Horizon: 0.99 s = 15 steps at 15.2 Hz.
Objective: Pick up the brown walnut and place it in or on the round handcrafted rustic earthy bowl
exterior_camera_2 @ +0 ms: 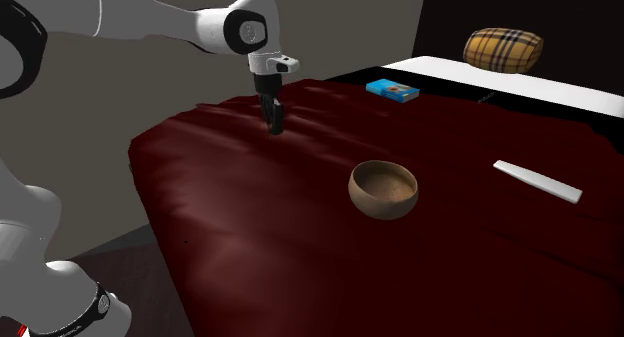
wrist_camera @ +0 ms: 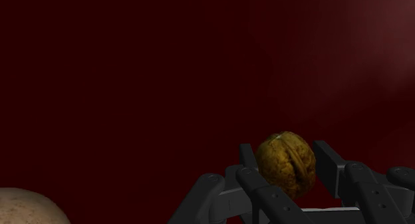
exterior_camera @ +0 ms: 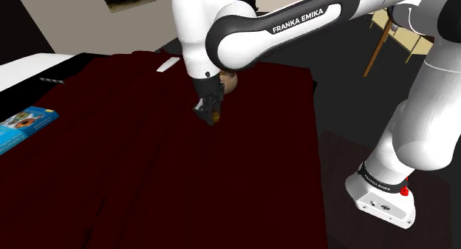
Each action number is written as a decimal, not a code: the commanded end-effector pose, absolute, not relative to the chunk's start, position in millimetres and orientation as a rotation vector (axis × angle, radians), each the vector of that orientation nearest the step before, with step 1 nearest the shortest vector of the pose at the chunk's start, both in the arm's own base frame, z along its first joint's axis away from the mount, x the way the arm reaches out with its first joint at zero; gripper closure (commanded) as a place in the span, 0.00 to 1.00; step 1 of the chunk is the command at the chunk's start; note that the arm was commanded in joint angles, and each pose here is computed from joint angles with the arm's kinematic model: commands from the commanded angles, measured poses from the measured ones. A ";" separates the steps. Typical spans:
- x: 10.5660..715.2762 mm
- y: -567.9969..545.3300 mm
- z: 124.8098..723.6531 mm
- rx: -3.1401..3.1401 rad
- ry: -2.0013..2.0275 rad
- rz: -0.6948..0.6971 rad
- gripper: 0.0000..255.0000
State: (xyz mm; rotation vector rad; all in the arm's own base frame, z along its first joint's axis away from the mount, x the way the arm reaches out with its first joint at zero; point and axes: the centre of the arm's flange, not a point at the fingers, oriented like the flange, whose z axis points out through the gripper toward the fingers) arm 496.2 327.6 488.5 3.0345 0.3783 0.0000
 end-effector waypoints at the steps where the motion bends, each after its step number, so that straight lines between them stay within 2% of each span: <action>1: 495.2 326.7 498.7 3.034 0.378 -0.001 1.00; 12: 495.2 326.7 552.3 3.034 0.378 -0.001 1.00; 15: 520.4 296.2 553.1 3.034 0.378 -0.001 1.00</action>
